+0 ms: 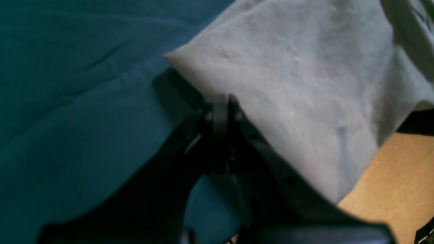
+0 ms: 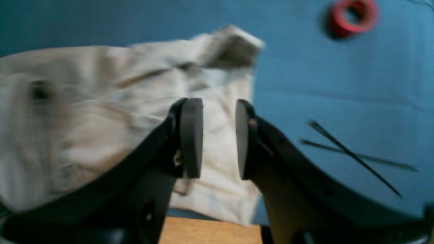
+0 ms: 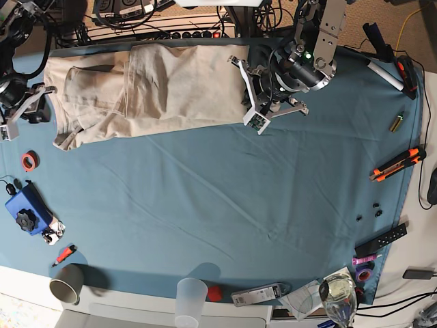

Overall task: Fold the T-shirt properly
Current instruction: 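Release the folded end and raise the left gripper, then grasp the other end of the folded shirt with the right gripper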

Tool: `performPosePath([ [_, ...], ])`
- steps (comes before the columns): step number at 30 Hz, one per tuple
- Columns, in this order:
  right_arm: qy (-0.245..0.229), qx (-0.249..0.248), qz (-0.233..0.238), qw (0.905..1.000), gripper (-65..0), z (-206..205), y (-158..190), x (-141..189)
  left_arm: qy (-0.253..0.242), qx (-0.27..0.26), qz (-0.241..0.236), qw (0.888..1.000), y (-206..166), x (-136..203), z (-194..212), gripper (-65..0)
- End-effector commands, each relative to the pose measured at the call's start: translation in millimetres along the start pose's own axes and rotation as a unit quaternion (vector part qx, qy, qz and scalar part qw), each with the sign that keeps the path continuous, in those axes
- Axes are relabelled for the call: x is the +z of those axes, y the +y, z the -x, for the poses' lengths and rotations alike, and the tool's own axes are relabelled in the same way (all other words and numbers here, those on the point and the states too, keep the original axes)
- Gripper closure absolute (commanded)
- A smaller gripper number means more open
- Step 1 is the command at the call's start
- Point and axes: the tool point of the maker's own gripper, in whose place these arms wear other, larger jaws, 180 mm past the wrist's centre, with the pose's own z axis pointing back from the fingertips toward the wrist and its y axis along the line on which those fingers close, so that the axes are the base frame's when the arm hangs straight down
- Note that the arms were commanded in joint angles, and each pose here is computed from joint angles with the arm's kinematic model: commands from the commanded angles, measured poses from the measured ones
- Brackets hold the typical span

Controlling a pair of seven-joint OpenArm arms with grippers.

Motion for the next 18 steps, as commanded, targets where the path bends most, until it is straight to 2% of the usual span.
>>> performPosePath([
  [1, -0.023, 0.013, 0.01, 0.9996, -17.6, -14.2, -5.8, 6.5, -0.02, -0.002, 0.002, 1.0, -1.2, 4.0, -10.5, 0.0],
  [4, -0.009, 0.03, 0.02, 0.9993, -29.8, -8.1, -9.5, 6.4, -0.021, -0.002, 0.003, 1.0, -1.7, 4.0, -10.2, 0.0],
  [6, 0.004, 0.035, 0.033, 0.9988, -34.7, -0.8, -14.0, 6.9, -0.022, 0.0, 0.004, 1.0, -3.0, 3.9, -8.9, 0.0],
  [10, 0.024, 0.027, 0.046, 0.9983, -35.0, 9.2, -18.4, 7.6, -0.018, 0.006, 0.008, 1.0, -7.3, 4.1, -1.9, 0.0],
  [15, -0.051, 0.013, 0.062, 0.9967, -35.0, -16.3, -26.4, 6.8, -0.016, -0.013, 0.022, 1.0, -13.2, 4.3, 1.1, 0.0],
  [18, -0.046, 0.002, 0.085, 0.9953, -35.0, -11.0, -41.8, 1.4, -0.015, -0.013, 0.022, 1.0, -13.1, 4.3, 1.2, 0.0],
])
